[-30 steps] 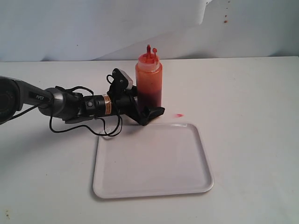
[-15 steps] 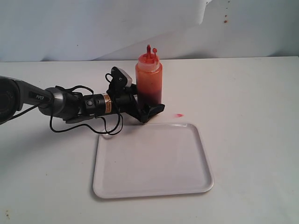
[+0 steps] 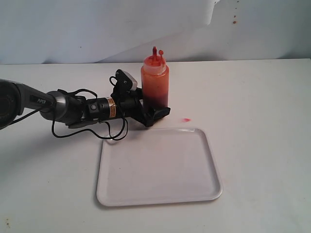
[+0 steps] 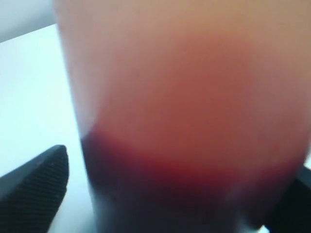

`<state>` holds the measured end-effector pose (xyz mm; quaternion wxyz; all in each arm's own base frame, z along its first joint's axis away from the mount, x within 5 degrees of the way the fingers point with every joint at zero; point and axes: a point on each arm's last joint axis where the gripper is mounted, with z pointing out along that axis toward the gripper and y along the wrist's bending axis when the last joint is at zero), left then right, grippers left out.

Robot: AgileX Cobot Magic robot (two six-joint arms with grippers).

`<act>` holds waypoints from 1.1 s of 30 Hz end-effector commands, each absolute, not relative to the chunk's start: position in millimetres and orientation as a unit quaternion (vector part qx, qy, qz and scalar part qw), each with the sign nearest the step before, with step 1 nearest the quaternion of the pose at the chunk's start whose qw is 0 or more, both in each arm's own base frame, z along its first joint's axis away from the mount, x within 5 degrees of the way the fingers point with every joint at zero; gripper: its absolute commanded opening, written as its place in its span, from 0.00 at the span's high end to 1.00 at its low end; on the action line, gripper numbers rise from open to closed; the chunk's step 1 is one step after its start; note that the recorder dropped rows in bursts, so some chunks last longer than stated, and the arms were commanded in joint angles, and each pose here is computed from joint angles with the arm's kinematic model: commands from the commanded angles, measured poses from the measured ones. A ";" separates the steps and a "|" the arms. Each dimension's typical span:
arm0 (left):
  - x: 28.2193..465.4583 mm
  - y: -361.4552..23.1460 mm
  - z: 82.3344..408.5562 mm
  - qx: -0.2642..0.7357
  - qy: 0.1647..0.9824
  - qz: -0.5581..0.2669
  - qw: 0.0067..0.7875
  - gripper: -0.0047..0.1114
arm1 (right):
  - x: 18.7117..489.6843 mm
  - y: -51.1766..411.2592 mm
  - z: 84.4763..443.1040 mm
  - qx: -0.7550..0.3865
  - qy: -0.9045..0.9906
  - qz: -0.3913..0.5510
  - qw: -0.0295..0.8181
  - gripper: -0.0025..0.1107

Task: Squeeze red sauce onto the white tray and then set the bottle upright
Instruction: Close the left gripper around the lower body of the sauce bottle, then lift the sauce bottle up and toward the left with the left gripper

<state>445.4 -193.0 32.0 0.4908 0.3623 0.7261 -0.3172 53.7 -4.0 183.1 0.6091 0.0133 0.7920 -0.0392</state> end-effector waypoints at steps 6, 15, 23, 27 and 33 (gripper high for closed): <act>445.1 -196.8 35.7 0.359 0.720 -0.326 0.497 0.76 | 53.4 -4.2 182.6 0.012 0.790 -0.041 0.612 0.98; 445.1 -196.8 35.7 0.359 0.720 -0.326 0.497 0.96 | 53.4 -4.2 182.6 0.012 0.790 -0.041 0.612 0.98; 444.9 -193.2 44.2 0.368 0.695 -0.348 0.510 0.96 | 53.4 -4.2 182.6 0.012 0.790 -0.041 0.612 0.98; 441.4 -188.2 60.4 0.408 0.652 -0.375 0.518 0.96 | 53.4 -4.2 182.6 0.012 0.790 -0.041 0.612 0.98; 441.3 -177.8 74.9 0.440 0.640 -0.372 0.508 0.96 | 53.4 -4.2 182.6 0.012 0.790 -0.041 0.612 0.98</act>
